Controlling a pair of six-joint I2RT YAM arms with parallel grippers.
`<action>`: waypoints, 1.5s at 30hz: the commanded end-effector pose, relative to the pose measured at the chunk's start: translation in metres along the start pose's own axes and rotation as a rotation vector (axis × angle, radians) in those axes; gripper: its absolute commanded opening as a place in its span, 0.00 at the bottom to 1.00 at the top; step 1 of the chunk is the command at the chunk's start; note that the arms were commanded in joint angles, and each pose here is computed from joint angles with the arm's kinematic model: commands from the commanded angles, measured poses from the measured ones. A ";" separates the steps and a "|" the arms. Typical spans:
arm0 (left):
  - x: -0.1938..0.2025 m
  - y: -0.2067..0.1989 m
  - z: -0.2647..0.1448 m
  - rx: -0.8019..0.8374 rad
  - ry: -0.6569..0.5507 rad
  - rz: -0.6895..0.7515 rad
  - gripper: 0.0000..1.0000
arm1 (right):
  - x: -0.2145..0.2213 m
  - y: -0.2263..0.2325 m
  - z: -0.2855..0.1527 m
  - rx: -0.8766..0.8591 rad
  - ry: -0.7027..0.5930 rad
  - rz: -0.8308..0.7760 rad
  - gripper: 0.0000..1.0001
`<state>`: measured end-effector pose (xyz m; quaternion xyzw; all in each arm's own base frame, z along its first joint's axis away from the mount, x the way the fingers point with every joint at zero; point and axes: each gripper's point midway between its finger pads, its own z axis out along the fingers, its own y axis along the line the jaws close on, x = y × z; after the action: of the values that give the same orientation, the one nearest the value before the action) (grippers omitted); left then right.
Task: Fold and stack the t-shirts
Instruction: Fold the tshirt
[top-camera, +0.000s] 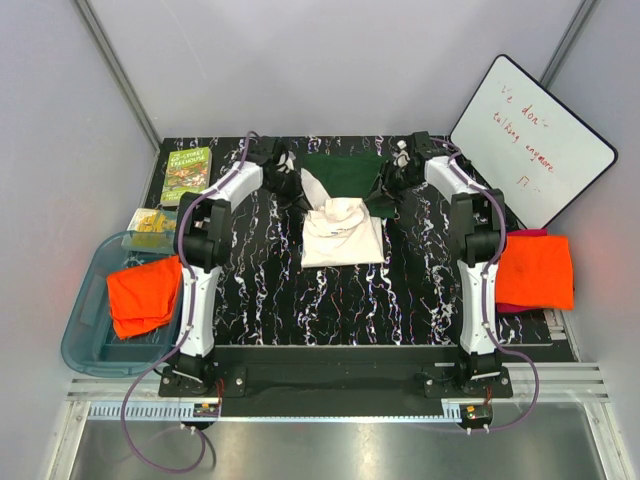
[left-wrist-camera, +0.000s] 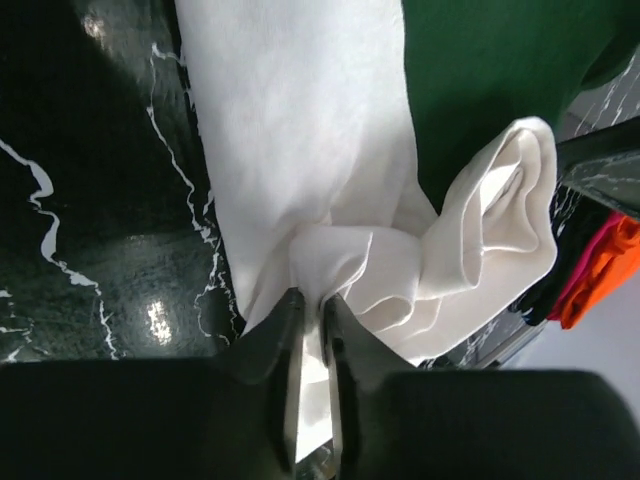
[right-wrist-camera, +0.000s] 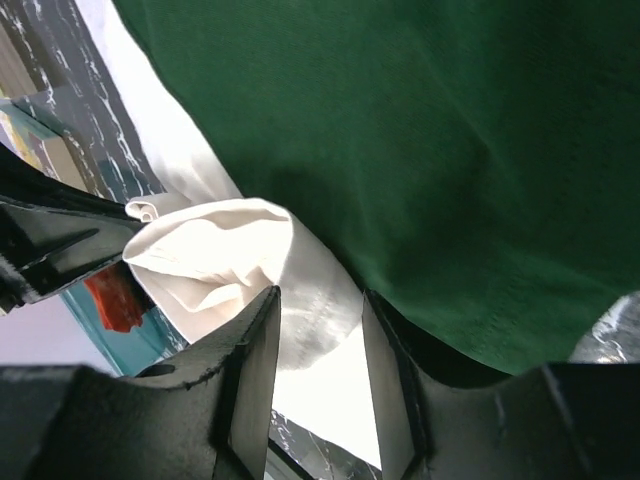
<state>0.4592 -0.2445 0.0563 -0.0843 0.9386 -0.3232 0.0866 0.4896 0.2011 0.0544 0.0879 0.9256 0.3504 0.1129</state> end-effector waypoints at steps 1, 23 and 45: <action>-0.016 -0.021 -0.006 0.044 -0.050 0.041 0.01 | 0.002 0.024 0.008 -0.063 0.028 -0.032 0.45; -0.012 -0.026 -0.014 0.064 -0.040 0.077 0.00 | 0.006 0.045 -0.041 0.021 -0.070 -0.112 0.00; -0.032 -0.032 -0.053 0.052 -0.109 0.107 0.99 | -0.030 0.003 -0.017 0.159 -0.157 -0.012 0.31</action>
<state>0.4790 -0.2432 0.0737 -0.0670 0.9341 -0.3332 0.1090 0.4909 0.1875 0.0802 0.1048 0.9409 0.2789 0.1612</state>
